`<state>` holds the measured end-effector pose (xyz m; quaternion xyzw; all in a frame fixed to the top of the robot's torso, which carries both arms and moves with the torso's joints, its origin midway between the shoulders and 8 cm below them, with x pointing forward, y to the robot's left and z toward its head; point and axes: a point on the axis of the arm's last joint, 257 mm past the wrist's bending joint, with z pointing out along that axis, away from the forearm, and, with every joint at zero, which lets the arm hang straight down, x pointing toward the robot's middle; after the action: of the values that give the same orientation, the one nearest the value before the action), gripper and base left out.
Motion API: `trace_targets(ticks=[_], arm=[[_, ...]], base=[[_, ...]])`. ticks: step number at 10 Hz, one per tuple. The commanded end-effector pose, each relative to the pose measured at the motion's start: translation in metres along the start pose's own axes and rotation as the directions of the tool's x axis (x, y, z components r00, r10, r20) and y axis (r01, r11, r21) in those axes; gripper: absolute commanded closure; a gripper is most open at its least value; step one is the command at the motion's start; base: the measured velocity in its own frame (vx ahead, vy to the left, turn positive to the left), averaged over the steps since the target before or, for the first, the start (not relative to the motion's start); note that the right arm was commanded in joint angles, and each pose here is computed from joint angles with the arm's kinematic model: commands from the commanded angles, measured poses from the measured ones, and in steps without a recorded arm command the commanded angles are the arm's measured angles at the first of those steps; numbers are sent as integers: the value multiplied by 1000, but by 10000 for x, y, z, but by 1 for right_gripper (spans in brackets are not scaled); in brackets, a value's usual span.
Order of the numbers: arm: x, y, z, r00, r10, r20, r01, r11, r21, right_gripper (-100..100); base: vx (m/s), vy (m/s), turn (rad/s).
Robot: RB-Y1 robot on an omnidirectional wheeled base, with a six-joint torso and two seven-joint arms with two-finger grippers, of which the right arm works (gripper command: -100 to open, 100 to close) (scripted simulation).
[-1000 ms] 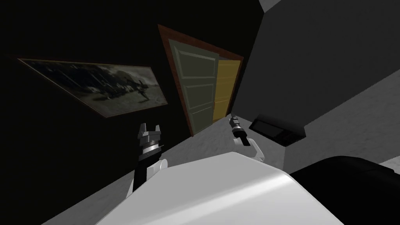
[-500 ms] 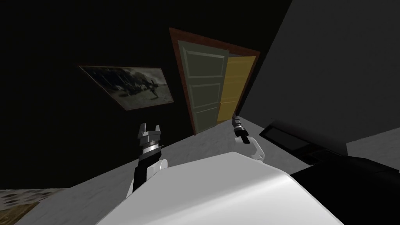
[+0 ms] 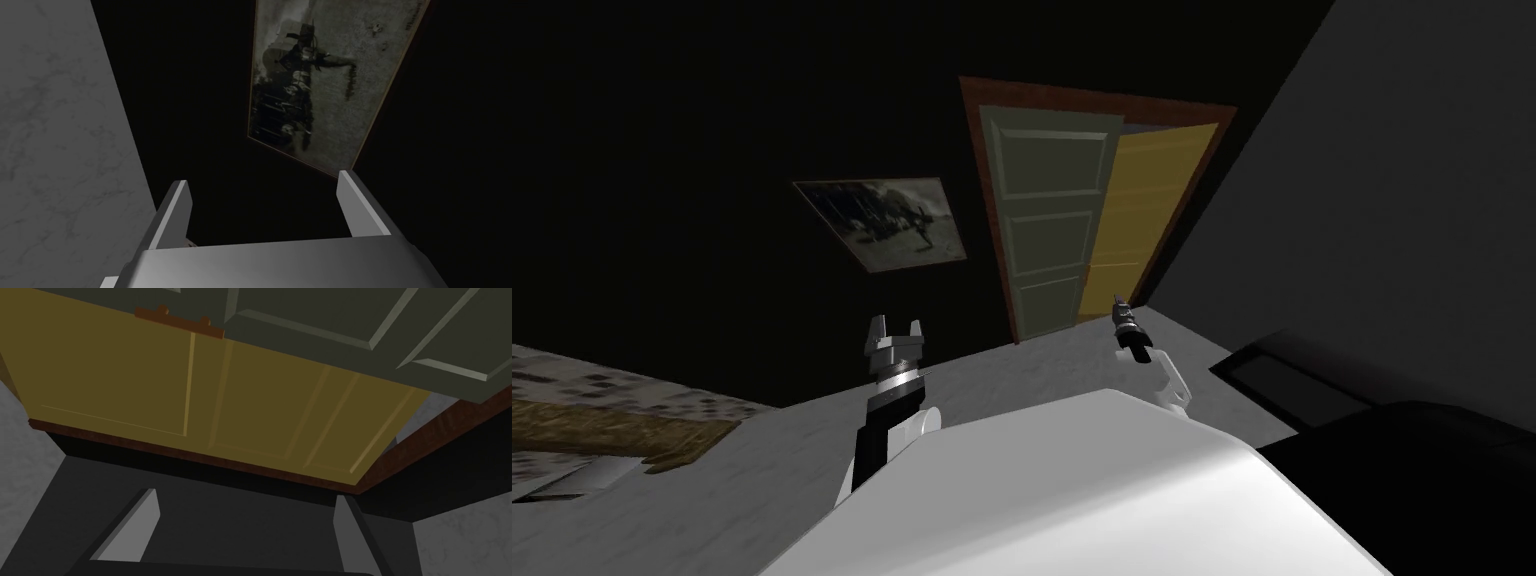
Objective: Push the door open
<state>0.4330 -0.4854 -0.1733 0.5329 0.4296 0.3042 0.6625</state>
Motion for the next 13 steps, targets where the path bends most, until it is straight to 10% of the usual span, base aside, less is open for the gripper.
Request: trace_targets(ticks=[1, 13], arm=[[-99, -116, 41, 1000, -14, 25, 13, 999, 30, -100], [-995, -953, 106, 964, -121, 237, 47, 954, 295, -100]], base=[[-6, -145, 232], [-10, -176, 327]])
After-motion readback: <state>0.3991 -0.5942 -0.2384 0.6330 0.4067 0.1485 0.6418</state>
